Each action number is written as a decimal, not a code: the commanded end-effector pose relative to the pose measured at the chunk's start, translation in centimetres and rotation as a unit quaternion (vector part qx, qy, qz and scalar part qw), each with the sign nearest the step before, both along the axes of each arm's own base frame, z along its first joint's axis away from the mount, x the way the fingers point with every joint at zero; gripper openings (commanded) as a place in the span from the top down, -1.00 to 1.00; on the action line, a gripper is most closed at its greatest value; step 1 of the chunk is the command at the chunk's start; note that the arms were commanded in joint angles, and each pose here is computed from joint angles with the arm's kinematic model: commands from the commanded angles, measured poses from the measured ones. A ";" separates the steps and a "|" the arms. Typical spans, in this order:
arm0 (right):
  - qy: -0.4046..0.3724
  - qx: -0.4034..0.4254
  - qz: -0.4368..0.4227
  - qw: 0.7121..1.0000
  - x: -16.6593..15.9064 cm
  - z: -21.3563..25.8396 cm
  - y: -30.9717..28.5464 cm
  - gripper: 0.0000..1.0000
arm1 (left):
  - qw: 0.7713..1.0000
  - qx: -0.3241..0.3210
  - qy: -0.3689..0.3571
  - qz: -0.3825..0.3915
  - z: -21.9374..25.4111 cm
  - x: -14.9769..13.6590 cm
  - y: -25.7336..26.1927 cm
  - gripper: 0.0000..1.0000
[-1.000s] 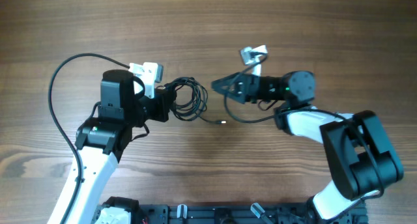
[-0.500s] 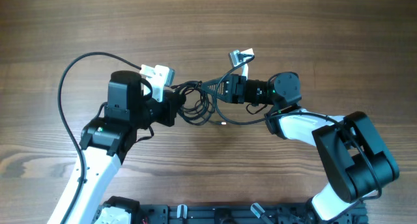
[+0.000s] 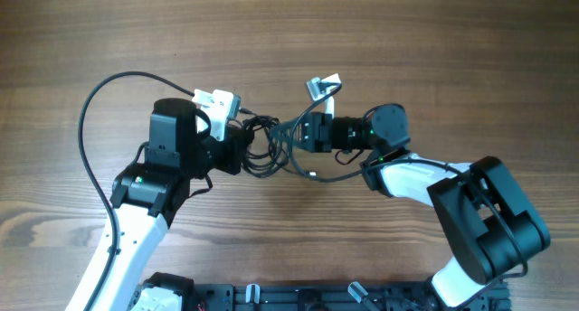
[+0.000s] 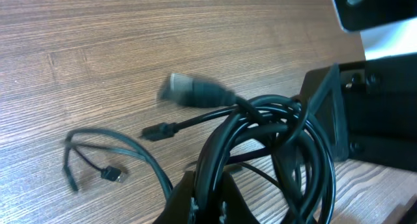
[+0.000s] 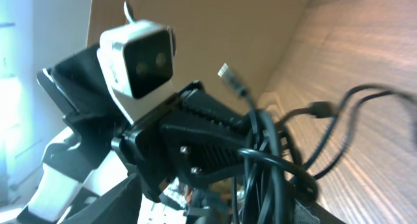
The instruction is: Untangle cables
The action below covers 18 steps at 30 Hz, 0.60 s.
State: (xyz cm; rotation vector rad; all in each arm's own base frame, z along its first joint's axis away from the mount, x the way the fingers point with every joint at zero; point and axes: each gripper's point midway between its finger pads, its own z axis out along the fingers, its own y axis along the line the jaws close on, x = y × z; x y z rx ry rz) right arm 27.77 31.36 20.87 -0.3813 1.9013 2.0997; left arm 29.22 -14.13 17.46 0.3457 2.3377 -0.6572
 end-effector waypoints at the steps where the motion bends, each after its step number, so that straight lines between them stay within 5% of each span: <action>1: -0.015 0.012 0.004 1.000 -0.9 1.0 1.6 -0.26 | 0.999 -0.028 -0.006 -0.039 1.0 -0.7 -1.5 0.92; 10: -0.018 0.032 -0.238 0.971 8.0 1.5 -1.9 -0.26 | 0.996 -0.049 0.025 -0.065 0.5 -2.0 -2.3 0.92; 18: -0.049 0.040 -0.312 0.948 10.8 2.4 -4.5 -0.42 | 0.993 -0.068 0.044 -0.089 0.5 -3.1 -3.0 0.92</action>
